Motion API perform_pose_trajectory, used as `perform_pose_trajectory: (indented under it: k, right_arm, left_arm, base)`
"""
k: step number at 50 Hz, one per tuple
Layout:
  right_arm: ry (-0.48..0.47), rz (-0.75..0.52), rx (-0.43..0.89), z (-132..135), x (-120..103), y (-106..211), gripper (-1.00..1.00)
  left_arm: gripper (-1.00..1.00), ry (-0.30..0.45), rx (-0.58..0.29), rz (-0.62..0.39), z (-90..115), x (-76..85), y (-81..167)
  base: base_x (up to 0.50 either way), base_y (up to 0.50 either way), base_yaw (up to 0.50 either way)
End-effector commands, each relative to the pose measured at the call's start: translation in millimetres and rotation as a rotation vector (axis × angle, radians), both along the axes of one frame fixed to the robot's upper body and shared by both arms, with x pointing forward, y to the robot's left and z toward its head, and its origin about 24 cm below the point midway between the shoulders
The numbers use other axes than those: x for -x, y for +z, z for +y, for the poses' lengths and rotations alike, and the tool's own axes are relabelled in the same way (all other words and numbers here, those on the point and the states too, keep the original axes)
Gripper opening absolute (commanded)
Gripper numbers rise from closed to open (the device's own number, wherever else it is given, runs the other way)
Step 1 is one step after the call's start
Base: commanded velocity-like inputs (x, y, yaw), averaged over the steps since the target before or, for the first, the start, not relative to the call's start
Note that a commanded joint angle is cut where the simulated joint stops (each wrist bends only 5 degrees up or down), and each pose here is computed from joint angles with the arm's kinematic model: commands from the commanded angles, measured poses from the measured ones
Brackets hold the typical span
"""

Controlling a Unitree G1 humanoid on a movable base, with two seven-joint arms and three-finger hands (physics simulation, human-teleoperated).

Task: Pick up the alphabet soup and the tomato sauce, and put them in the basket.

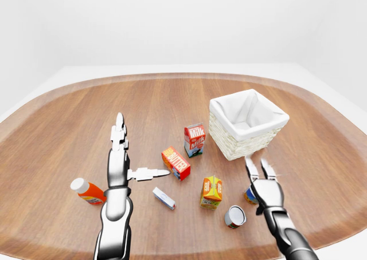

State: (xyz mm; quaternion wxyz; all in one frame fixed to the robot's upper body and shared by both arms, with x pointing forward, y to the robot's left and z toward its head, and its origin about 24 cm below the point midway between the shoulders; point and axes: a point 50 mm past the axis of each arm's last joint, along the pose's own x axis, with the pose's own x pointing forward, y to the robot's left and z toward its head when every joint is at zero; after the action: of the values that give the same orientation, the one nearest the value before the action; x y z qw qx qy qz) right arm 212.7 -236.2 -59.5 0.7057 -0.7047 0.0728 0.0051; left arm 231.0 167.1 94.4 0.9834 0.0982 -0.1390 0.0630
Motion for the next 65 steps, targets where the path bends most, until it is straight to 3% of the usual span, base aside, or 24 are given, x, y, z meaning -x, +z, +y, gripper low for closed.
perform_pose_trajectory:
  k: [1, 22, 23, 26, 27, 42, 47, 65]
  right_arm:
    - [0.007, 0.031, 0.009, 0, -1, -5, 1.0]
    - [0.009, 0.054, 0.01, 0, -1, -9, 0.94]
    - [0.009, 0.058, 0.011, 0, 0, -9, 0.6]
    - [0.012, 0.072, 0.018, -1, 0, -11, -0.84]
    - [0.013, 0.077, 0.02, -1, 0, -12, -1.0]
    - [0.005, 0.031, 0.001, 0, 0, -5, -1.0]
    - [-0.017, -0.098, -0.042, 0, 4, 18, -1.0]
    - [-0.139, -0.279, -0.182, -7, 16, 77, -1.0]
  left_arm:
    - [1.0, 0.001, 0.0, -0.005, 0, 0.6, 1]
    - [1.0, 0.001, 0.0, -0.007, 0, 0.6, 2]
    - [1.0, 0.0, 0.0, -0.009, 0, 0.6, 2]
    - [1.0, 0.001, 0.001, -0.008, 0, 0.9, 2]
    - [1.0, 0.0, 0.001, -0.009, 0, 0.9, 2]
    - [1.0, 0.0, 0.0, -0.014, 0, 1.5, 3]
    - [1.0, -0.001, 0.0, -0.014, 0, 1.5, 3]
    - [1.0, 0.0, 0.0, -0.014, 0, 1.5, 3]
  base:
    - [0.0, 0.0, 0.0]
    - [0.0, 0.0, 0.0]
    - [0.0, 0.0, 0.0]
    - [0.0, 0.0, 0.0]
    - [0.0, 0.0, 0.0]
    - [0.0, 0.0, 0.0]
    - [0.0, 0.0, 0.0]
    - [0.0, 0.0, 0.0]
